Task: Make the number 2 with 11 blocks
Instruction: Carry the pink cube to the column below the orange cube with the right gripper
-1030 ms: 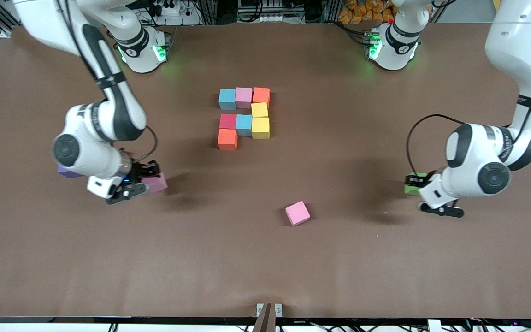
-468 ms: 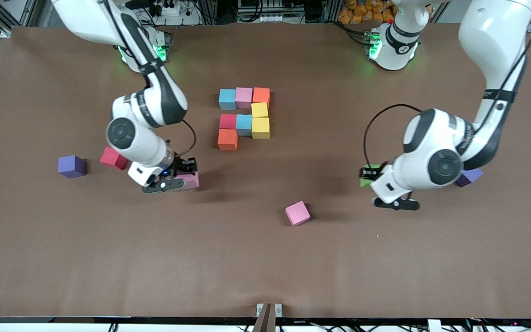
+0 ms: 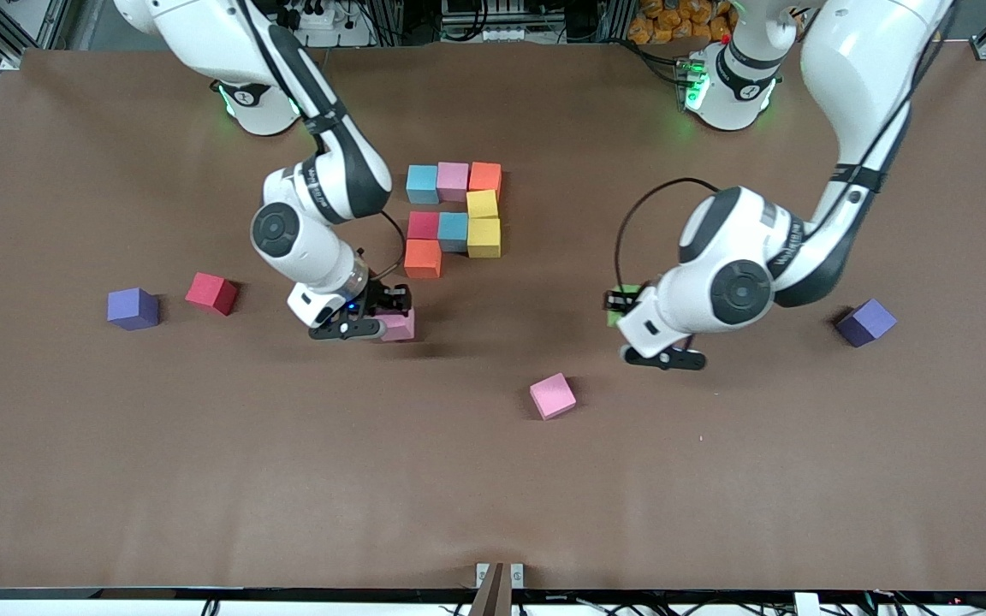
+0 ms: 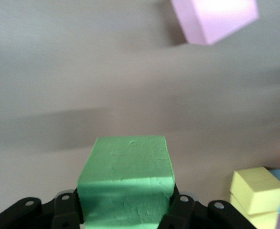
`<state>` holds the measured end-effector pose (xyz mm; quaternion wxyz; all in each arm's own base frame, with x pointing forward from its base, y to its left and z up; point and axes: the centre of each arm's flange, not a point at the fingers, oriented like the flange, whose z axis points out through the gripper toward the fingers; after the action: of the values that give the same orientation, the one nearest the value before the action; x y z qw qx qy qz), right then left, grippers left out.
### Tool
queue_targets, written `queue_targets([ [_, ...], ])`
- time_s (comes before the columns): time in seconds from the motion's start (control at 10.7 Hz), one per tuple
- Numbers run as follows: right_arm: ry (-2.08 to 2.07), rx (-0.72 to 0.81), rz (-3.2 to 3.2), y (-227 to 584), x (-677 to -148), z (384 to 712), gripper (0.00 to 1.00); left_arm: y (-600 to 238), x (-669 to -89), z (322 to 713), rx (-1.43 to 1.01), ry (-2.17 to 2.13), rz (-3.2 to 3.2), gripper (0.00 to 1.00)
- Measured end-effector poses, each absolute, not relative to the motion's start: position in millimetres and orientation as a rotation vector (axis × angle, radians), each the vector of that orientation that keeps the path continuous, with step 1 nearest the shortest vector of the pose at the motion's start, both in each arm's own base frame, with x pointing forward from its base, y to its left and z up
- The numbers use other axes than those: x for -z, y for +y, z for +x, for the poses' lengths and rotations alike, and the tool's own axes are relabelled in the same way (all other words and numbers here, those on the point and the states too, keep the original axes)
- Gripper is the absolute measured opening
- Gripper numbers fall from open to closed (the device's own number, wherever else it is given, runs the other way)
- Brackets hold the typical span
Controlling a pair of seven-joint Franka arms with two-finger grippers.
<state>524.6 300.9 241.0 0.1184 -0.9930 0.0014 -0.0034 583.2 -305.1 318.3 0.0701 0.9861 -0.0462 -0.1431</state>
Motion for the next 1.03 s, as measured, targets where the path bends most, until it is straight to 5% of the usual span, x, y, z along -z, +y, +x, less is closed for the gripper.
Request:
queue_targets([
  [1.03, 0.085, -0.032, -2.903, 332.3, -213.7, 494.0, 0.55, -315.0, -317.9, 587.0, 0.428, -0.102, 2.959, 0.61],
])
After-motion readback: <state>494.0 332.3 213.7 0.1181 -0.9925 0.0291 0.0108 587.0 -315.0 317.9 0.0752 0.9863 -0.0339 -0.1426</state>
